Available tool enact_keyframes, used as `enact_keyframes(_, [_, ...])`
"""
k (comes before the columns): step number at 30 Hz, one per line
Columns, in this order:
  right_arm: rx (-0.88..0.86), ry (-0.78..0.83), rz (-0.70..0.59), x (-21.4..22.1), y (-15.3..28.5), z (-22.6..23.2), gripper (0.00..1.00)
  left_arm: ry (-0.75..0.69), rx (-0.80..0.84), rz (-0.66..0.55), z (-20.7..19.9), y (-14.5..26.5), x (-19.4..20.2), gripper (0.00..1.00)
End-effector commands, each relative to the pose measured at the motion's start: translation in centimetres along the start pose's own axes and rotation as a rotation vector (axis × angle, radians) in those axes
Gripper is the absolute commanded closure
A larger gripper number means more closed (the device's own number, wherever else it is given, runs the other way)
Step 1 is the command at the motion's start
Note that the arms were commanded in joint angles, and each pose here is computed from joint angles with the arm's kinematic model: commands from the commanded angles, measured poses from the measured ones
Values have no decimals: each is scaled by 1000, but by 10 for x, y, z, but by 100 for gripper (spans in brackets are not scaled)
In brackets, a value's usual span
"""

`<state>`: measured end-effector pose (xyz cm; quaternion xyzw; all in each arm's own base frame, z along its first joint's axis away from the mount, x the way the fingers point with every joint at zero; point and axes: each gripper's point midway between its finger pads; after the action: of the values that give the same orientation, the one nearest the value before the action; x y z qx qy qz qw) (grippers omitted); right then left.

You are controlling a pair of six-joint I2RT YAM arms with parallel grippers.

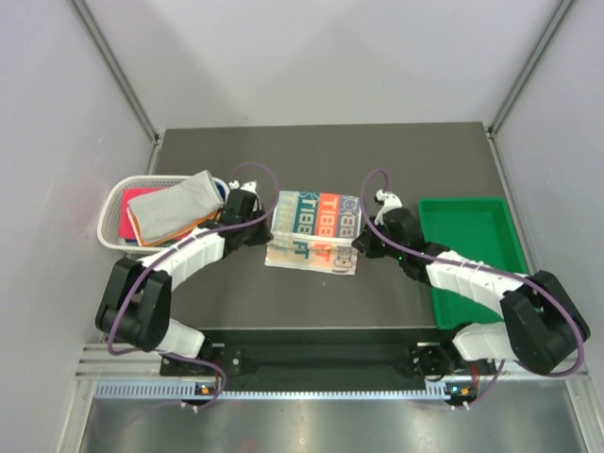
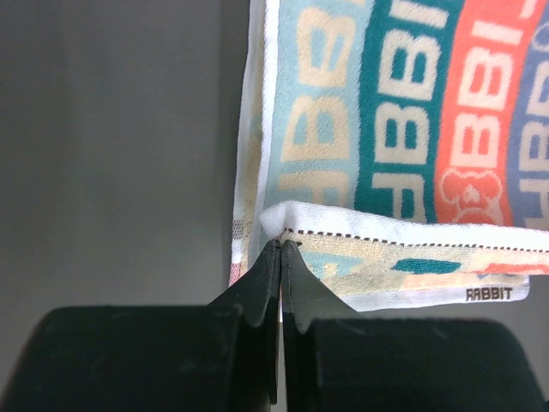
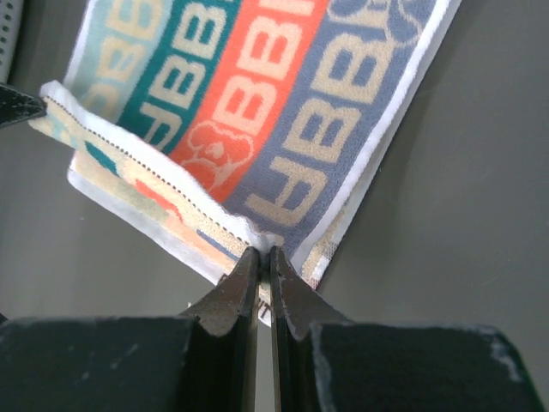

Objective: Fold and stack the towels
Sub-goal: Fold the towel

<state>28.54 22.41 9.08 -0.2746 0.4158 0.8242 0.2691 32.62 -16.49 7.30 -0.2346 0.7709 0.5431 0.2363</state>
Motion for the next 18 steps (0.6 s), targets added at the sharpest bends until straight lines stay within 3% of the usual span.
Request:
enact_keyframes(1, [-21, -4, 3, 9, -6, 3, 100, -3, 6, 7, 1, -3, 8, 99])
enact_keyframes(5, [-20, -6, 33, 22, -9, -1, 93, 0, 5, 26, 3, -8, 18, 95])
enact_keyframes(9, [-33, -7, 44, 28, -5, 0, 77, -6, 16, 17, 0, -2, 16, 75])
enact_keyframes(13, [-50, -5, 38, 27, 4, 4, 66, -14, 18, -24, -4, 14, 3, 72])
enact_keyframes(18, [-58, 3, 24, 21, 17, 9, 63, -15, -25, -63, 0, 33, -10, 72])
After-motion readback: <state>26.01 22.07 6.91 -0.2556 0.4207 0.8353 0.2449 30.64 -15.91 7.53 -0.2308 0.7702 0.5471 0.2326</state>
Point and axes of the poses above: each gripper's point midway between its finger pads, its own y axis back along the fingers, its own z axis along the line the jaws close on, x = y × z, and after that the axes turned 6 degrees about -y, right-handed
